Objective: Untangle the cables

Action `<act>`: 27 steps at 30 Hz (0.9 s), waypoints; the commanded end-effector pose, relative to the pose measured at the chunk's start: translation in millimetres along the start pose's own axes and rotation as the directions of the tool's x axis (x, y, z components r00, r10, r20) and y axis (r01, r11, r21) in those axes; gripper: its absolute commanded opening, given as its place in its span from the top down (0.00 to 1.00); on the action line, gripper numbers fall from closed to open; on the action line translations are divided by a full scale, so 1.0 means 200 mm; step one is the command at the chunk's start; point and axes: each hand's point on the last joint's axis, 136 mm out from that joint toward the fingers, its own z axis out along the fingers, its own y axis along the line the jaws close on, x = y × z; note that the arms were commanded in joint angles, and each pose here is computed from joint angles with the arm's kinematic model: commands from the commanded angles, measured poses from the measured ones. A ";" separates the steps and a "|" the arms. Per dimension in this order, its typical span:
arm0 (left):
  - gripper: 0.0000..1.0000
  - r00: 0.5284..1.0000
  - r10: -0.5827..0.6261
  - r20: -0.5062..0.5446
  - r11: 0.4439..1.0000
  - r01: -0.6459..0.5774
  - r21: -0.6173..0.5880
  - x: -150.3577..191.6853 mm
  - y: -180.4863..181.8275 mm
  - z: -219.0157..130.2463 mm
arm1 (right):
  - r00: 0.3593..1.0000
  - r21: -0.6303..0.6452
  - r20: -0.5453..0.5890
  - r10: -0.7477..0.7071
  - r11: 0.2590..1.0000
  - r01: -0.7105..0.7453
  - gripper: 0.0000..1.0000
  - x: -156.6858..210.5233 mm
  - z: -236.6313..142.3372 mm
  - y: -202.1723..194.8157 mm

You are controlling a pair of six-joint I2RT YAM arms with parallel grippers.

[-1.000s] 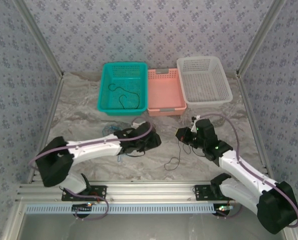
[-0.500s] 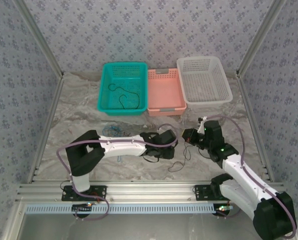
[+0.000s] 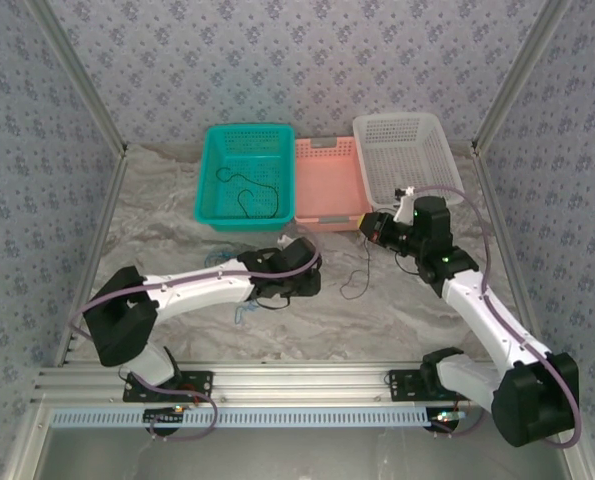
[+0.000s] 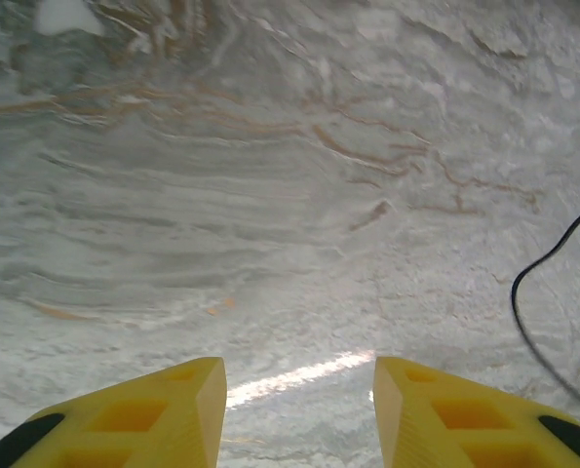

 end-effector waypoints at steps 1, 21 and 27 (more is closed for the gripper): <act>0.56 1.000 0.028 -0.003 1.000 -0.028 -0.007 0.02 0.02 0.00 | 0.998 0.011 -0.055 0.018 1.000 -0.018 1.00 0.11 0.05 -0.09; 0.51 0.921 0.361 -0.145 0.925 -0.334 0.181 0.27 -0.35 0.23 | 0.981 0.191 -0.158 0.114 0.978 -0.083 1.00 0.50 0.00 -0.58; 0.49 0.843 0.499 -0.200 0.865 -0.472 0.168 0.36 -0.35 0.27 | 0.980 0.189 -0.164 0.117 0.978 -0.085 1.00 0.51 0.00 -0.58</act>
